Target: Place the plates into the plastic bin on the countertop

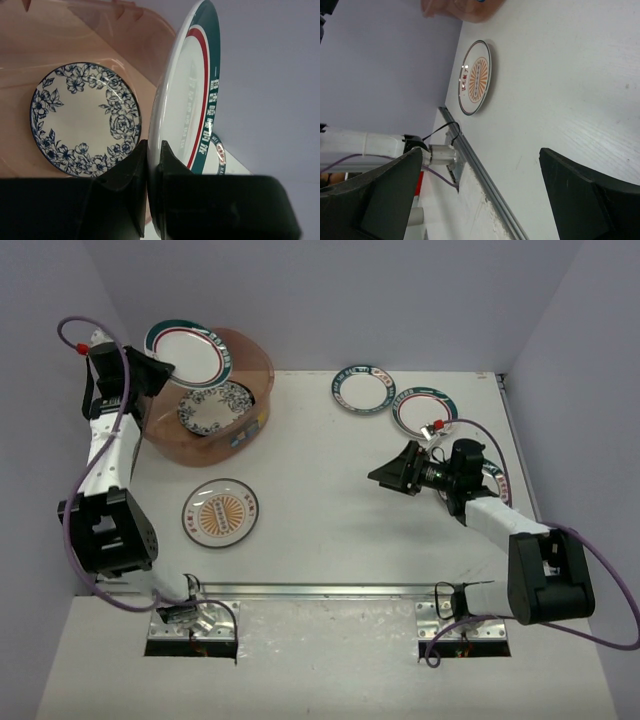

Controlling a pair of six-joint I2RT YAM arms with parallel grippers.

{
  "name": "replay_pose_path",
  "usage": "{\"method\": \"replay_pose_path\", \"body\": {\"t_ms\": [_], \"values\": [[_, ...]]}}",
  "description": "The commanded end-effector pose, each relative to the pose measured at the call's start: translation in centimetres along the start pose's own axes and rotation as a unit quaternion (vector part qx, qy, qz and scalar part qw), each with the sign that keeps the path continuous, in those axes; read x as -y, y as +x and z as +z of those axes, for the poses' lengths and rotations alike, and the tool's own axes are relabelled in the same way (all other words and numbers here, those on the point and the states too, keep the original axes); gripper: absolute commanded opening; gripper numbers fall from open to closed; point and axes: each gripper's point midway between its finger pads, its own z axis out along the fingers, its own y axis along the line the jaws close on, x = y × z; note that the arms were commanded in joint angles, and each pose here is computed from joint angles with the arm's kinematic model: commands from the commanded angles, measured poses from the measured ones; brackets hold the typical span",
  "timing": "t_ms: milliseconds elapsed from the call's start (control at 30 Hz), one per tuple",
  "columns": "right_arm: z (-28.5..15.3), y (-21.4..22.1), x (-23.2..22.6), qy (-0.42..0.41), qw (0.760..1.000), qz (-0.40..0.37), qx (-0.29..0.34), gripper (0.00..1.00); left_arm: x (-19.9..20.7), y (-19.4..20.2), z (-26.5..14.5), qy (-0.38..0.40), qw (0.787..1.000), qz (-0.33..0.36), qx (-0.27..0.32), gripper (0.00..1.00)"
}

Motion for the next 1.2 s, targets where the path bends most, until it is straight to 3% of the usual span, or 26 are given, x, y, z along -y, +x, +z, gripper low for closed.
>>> {"method": "replay_pose_path", "body": {"t_ms": [0,200,267,333,367,400,467,533,667,833,933,1033,1167], "values": [[-0.5,0.8,0.3,-0.001,1.0,-0.02,-0.008,0.99,-2.6,1.6,5.7,-0.031,0.998,-0.034,-0.053,0.0],[-0.4,0.9,0.8,0.003,1.0,-0.017,-0.015,0.99,-5.6,3.9,9.8,-0.058,0.993,-0.036,-0.097,0.09],[-0.4,0.9,1.1,0.007,1.0,-0.012,-0.015,0.99,-6.3,4.7,10.2,-0.059,0.992,-0.034,-0.108,0.17],[-0.4,1.0,1.4,0.014,1.0,-0.007,-0.014,0.99,-7.1,5.3,10.3,-0.069,0.99,-0.033,-0.115,0.35],[-0.4,1.0,1.6,0.021,1.0,-0.006,-0.01,0.99,-7.7,5.6,10.3,-0.079,0.99,-0.033,-0.115,0.56],[-0.4,0.9,1.7,0.027,1.0,-0.005,-0.008,0.99,-8.0,5.8,10.2,-0.082,0.99,-0.031,-0.114,0.67],[-0.5,0.8,1.8,0.032,0.999,-0.009,-0.006,0.99,-8.3,5.7,10.0,-0.086,0.99,-0.025,-0.108,0.8],[-0.4,1.0,1.8,0.038,0.999,-0.01,-0.008,0.99,-8.7,5.3,9.6,-0.101,0.99,-0.017,-0.1,1.0],[1.1,2.6,1.2,0.038,0.998,-0.019,-0.036,0.99,-9.1,4.8,9.6,-0.123,0.987,0.001,-0.102,1.0],[5.1,6.0,0.3,0.046,0.993,-0.044,-0.095,0.99,-11.1,6.5,10.7,-0.161,0.974,0.018,-0.159,1.0],[7.2,7.2,0.5,0.078,0.989,-0.061,-0.109,0.99,-11.2,6.3,9.9,-0.173,0.972,0.024,-0.158,1.0],[9.1,8.2,0.9,0.128,0.98,-0.095,-0.119,0.99,-9.7,4.9,8.6,-0.161,0.977,0.03,-0.137,1.0],[14.5,9.5,-0.9,0.094,0.98,-0.093,-0.146,0.99,-4.5,1.5,4.2,-0.116,0.988,0.033,-0.096,1.0]]}}
